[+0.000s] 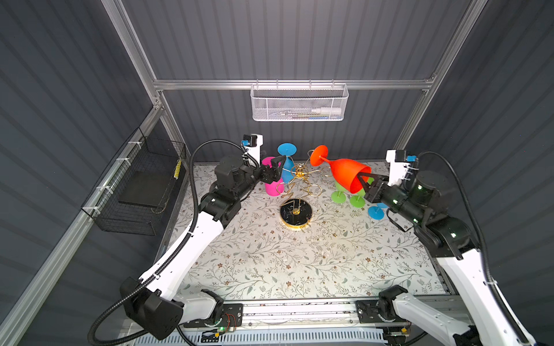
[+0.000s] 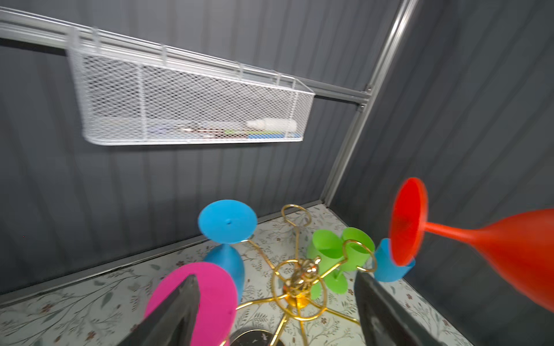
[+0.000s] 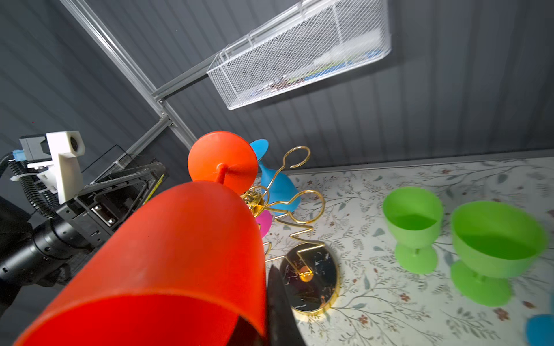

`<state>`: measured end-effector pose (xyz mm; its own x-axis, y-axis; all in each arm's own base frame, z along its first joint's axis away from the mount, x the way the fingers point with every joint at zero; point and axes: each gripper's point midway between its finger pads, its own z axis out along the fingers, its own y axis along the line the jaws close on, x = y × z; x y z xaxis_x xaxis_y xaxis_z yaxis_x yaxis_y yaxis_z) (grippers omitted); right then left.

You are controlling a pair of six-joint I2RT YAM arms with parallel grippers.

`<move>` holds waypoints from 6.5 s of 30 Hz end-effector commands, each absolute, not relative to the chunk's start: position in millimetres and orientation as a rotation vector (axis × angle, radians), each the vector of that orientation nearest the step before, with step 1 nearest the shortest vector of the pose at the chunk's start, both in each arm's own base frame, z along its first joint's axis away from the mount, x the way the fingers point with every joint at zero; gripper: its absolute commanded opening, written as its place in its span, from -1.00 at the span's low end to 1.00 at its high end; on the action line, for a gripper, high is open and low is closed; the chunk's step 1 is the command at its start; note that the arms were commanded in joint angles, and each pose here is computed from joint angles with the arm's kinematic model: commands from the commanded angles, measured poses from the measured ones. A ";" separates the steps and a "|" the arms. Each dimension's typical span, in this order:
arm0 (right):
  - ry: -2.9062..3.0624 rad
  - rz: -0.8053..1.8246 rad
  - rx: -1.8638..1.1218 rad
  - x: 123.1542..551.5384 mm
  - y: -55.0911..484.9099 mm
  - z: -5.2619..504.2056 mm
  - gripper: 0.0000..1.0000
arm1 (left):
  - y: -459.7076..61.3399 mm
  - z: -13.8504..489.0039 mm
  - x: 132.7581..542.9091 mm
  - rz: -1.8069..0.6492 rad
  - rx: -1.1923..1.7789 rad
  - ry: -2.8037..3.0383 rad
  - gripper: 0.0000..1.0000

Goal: Take the wine glass off the wine glass rack
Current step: Pass the wine glass, then place the wine glass at the middle-right of the table, then pick up the wine glass from the wine glass rack.

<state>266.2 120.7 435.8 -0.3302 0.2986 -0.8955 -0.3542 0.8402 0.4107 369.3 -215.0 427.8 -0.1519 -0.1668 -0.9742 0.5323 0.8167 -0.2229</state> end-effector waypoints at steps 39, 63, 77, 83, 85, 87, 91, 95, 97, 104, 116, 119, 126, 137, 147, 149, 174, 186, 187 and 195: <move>2.654 0.008 -0.139 292.5 82.4 235.5 -1.00 | -77.2 331.4 380.6 -0.369 -0.085 1.717 0.99; 2.817 -0.072 -0.160 338.5 84.6 167.6 -0.96 | -74.9 323.7 379.8 -0.379 -0.067 1.730 0.99; 2.642 0.128 -0.081 348.8 91.3 212.9 0.10 | -61.6 292.9 397.2 -0.469 -0.275 1.898 0.95; 2.360 0.363 0.046 342.6 83.5 271.1 0.45 | -79.1 305.4 403.8 -0.789 -0.282 1.904 0.86; 2.252 0.434 0.071 337.4 82.5 287.2 0.56 | -92.0 312.9 404.7 -0.915 -0.238 1.916 0.82; 2.145 0.495 0.078 328.7 82.7 304.5 0.64 | -104.0 320.7 406.1 -1.015 -0.187 1.923 0.79; 2.044 0.598 0.079 320.7 88.2 317.7 0.74 | -123.2 331.3 409.8 -1.164 -0.091 1.921 0.75; 2.038 0.644 0.062 320.6 94.1 315.3 0.78 | -136.9 339.5 412.7 -1.270 0.000 1.912 0.71; 2.035 0.655 0.058 321.5 95.9 314.1 0.79 | -142.9 340.9 414.6 -1.323 0.036 1.919 0.63; 2.017 0.706 0.003 318.9 104.9 319.1 0.82 | -154.3 339.3 425.0 -1.425 0.097 1.913 0.42; 2.014 0.714 -0.013 317.4 106.8 321.2 0.84 | -193.3 337.3 424.3 -1.406 0.242 1.943 0.21; 2.011 0.715 -0.009 316.5 106.3 321.0 0.85 | -198.8 337.9 424.9 -1.411 0.261 1.944 0.12; 2.012 0.712 -0.006 314.9 105.6 320.1 0.86 | -205.4 325.2 421.9 -1.416 0.279 1.985 -0.08; 2.009 0.712 -0.004 311.9 105.0 320.7 0.87 | -204.7 337.4 421.6 -1.393 0.301 1.971 -0.36; 2.008 0.711 -0.001 309.9 104.4 320.4 0.88 | -204.2 339.3 419.6 -1.393 0.294 1.979 -0.60; 2.006 0.711 -0.003 309.4 104.5 320.6 0.88 | -204.1 338.3 419.1 -1.394 0.290 1.985 -0.64; 2.012 0.717 0.000 308.7 105.1 315.1 0.90 | -206.5 360.2 411.3 -1.492 0.244 1.963 -1.00; 2.007 0.735 0.004 306.1 106.2 317.7 0.91 | -200.1 379.5 410.1 -1.558 0.203 1.949 -1.00; 2.007 0.736 0.004 305.9 106.5 317.2 0.91 | -200.6 381.8 409.9 -1.568 0.205 1.941 -1.00; 2.002 0.738 0.005 304.6 106.2 318.9 0.91 | -200.3 390.1 406.5 -1.590 0.211 1.930 -1.00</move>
<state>306.8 105.9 315.1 -0.5467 0.2900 -0.7855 -0.2749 0.8240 0.4955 416.0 -201.1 358.4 -0.8239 -0.2657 -0.5006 0.4252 0.2942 -0.8560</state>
